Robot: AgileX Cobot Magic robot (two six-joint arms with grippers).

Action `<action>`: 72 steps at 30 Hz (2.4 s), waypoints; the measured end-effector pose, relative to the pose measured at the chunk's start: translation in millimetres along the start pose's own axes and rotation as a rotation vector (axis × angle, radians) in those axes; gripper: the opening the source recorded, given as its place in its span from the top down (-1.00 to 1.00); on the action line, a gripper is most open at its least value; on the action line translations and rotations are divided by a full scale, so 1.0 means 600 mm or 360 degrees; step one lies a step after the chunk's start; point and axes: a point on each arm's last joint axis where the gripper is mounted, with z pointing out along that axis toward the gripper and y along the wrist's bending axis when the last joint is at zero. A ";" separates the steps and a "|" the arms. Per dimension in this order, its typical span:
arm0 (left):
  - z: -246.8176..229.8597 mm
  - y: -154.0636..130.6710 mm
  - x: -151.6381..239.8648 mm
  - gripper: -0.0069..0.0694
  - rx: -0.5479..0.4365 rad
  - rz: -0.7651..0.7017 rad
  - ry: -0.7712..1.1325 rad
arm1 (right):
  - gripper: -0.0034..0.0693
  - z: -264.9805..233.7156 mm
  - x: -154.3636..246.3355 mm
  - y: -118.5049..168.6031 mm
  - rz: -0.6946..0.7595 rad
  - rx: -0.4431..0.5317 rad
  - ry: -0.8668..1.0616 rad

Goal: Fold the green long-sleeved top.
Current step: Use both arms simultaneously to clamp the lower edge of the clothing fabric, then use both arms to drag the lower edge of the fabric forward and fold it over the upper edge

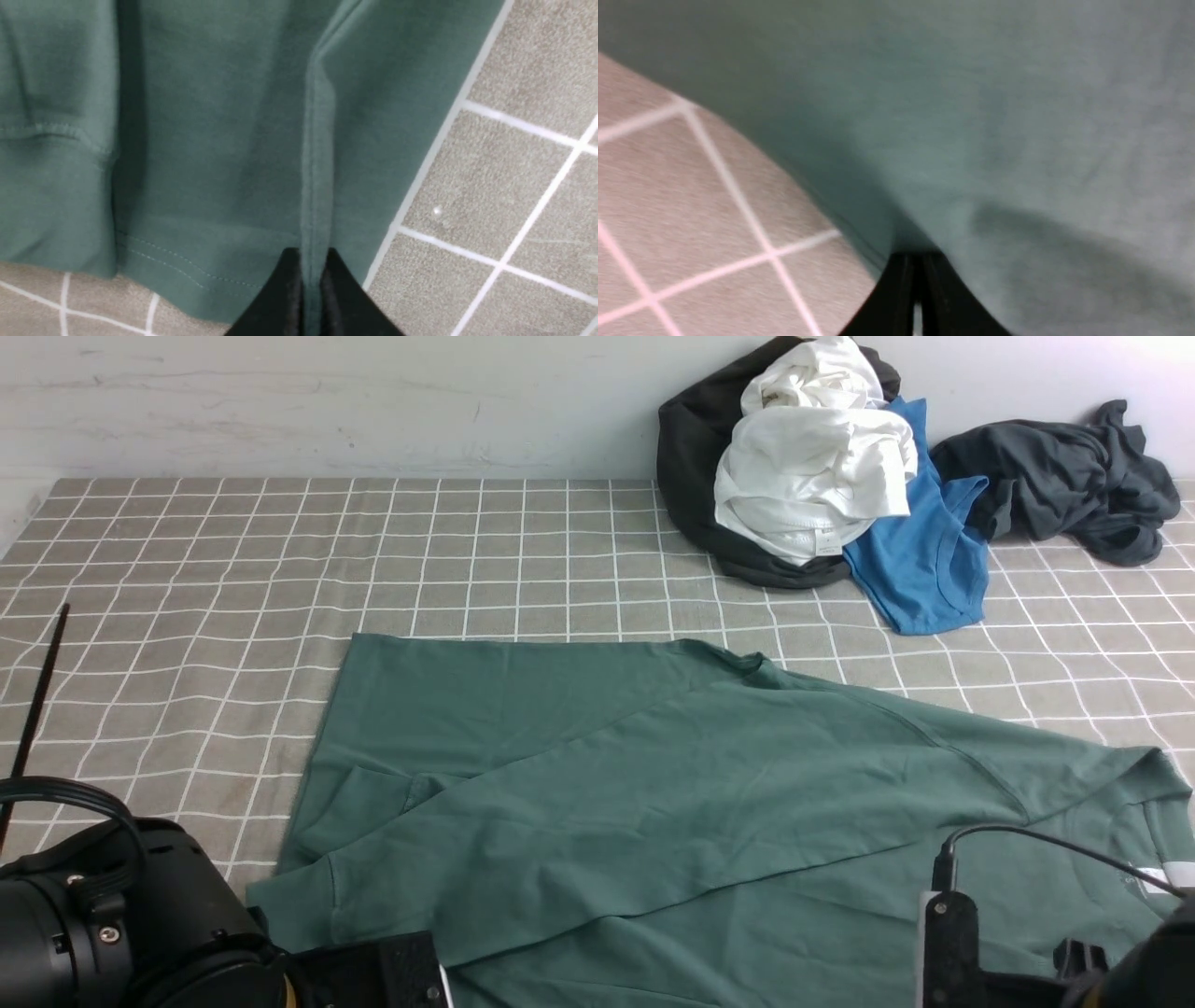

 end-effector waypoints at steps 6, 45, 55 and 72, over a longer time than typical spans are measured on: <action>0.000 0.001 -0.003 0.84 -0.0010 -0.0004 -0.0033 | 0.17 0.001 -0.001 0.002 -0.0130 -0.0014 -0.0021; -0.121 0.222 -0.039 0.79 -0.0305 -0.0379 -0.0279 | 0.87 -0.136 -0.025 -0.233 0.0287 0.0430 -0.0374; -0.080 0.428 -0.129 0.79 -0.0446 -0.0372 -0.0325 | 0.87 -0.094 -0.049 -0.408 0.0444 0.0328 -0.0482; 0.022 0.530 -0.161 0.22 -0.0517 -0.0511 -0.0394 | 0.04 0.013 -0.066 -0.496 0.0810 0.0339 -0.0475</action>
